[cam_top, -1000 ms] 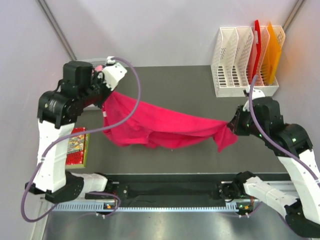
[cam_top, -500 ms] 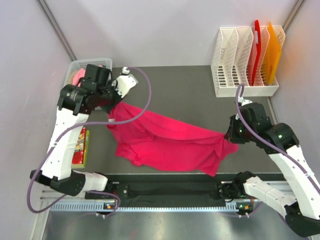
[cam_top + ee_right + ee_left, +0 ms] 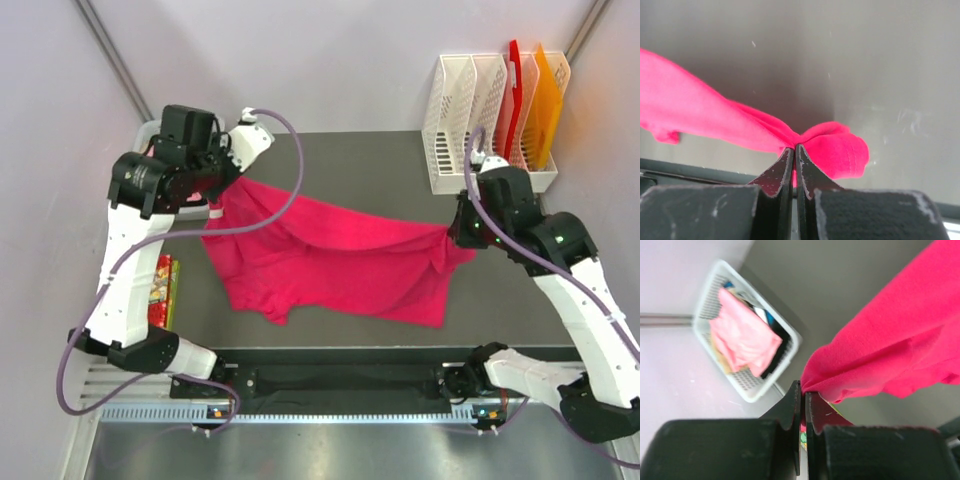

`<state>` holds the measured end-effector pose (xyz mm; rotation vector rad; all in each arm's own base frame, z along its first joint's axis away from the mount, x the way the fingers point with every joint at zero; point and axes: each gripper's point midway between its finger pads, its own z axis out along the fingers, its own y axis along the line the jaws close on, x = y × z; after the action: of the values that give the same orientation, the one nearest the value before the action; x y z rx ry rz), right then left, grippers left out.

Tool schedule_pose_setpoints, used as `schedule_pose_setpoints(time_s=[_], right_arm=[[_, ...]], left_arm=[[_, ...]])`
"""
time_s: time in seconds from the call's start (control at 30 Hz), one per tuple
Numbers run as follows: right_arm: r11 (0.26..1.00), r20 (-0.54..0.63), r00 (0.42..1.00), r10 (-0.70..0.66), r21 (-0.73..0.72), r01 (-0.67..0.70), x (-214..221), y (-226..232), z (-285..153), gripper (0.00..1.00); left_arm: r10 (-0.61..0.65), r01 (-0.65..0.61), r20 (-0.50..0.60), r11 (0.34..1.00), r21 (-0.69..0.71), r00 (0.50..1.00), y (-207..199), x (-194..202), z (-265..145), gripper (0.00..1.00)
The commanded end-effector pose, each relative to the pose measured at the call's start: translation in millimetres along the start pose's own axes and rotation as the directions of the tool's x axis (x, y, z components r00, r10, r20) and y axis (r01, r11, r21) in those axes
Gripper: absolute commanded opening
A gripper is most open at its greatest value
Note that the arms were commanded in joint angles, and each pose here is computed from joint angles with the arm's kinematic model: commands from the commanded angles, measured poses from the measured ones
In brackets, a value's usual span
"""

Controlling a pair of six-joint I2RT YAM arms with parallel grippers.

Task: Fold and stack the t-shirts
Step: Flatten out the tshirt

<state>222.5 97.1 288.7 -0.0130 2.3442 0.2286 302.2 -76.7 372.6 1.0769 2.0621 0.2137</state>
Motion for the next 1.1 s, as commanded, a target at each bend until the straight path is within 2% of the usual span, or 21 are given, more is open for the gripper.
schedule_pose_setpoints(time_s=[0.0,0.13,0.2,0.3,0.37,0.47,0.6,0.67,0.73,0.77,0.8,0.87,0.9,0.97,1.0,1.03,1.07], right_arm=[[0.999,0.152,0.988,-0.014,-0.038,0.02,-26.2,-3.6,-46.4,0.0],[0.995,0.173,0.985,0.001,-0.102,0.017,-11.7,-5.2,-79.9,0.0],[0.99,0.163,0.987,0.006,-0.14,0.017,3.0,-6.4,-96.2,0.0],[0.977,0.171,0.985,0.019,-0.21,0.018,19.4,-4.7,-119.7,0.0],[0.973,0.167,0.986,0.021,-0.232,0.018,27.7,-5.7,-130.4,0.0],[0.961,0.188,0.982,0.022,-0.273,0.031,34.4,-5.8,-151.4,0.0],[0.963,0.241,0.97,0.031,-0.268,0.035,26.1,-9.5,-165.0,0.0],[0.977,0.239,0.971,0.022,-0.213,0.03,22.1,-16.7,-156.8,0.0],[0.988,0.19,0.982,0.01,-0.156,0.02,20.6,-19.4,-136.0,0.0],[0.992,0.191,0.982,0.006,-0.126,0.018,15.5,-21.6,-127.5,0.0],[0.995,0.15,0.989,-0.007,-0.093,0.021,16.3,-21.8,-109.7,0.0],[0.999,0.155,0.988,-0.011,-0.051,0.019,6.7,-22.3,-88.8,0.0],[1.0,0.098,0.995,-0.025,-0.012,0.027,13.3,-24.0,-65.1,0.0],[0.999,0.1,0.994,-0.033,0.019,0.031,6.6,-22.3,-37.8,0.0],[0.998,0.034,0.998,-0.046,0.054,0.044,17.7,-23.9,-10.7,0.0],[0.997,0.023,0.998,-0.054,0.062,0.053,18.9,-23.2,3.4,0.0],[0.996,0.052,0.997,-0.049,0.078,0.045,10.1,-22.7,18.4,0.0]], left_arm=[[0.056,-0.049,0.09,0.996,-0.08,0.994,7.1,-7.7,-54.6,0.0],[0.092,-0.086,0.185,0.995,-0.043,0.978,-14.0,1.6,-93.5,0.0],[0.097,-0.088,0.265,0.995,-0.047,0.959,-22.9,3.7,-118.5,0.0],[0.145,-0.119,0.398,0.989,-0.09,0.906,-30.2,0.0,-154.3,0.0],[0.146,-0.091,0.459,0.986,-0.14,0.876,-28.2,-0.8,-176.5,0.0],[0.119,-0.042,0.481,0.985,-0.168,0.869,-22.0,-0.9,-195.2,0.0],[0.088,-0.042,0.461,0.993,-0.11,0.883,-32.5,5.4,-193.2,0.0],[0.076,-0.058,0.432,0.997,-0.055,0.899,-41.9,9.1,-176.2,0.0],[0.072,-0.073,0.41,0.997,-0.014,0.909,-50.1,12.7,-160.3,0.0],[0.072,-0.075,0.425,0.997,-0.008,0.903,-50.9,7.9,-153.6,0.0],[0.061,-0.085,0.368,0.995,0.049,0.928,-61.3,16.4,-124.3,0.0],[0.085,-0.11,0.36,0.993,0.05,0.929,-64.6,18.5,-101.8,0.0],[0.086,-0.122,0.281,0.986,0.116,0.956,-79.6,36.2,-67.3,0.0],[0.13,-0.162,0.249,0.98,0.114,0.96,-83.3,44.5,-35.6,0.0],[0.164,-0.189,0.172,0.971,0.144,0.971,-93.1,65.7,-5.5,0.0],[0.182,-0.203,0.14,0.968,0.149,0.973,-96.5,74.6,13.6,0.0],[0.203,-0.219,0.114,0.964,0.15,0.973,-98.6,81.6,30.0,0.0]])
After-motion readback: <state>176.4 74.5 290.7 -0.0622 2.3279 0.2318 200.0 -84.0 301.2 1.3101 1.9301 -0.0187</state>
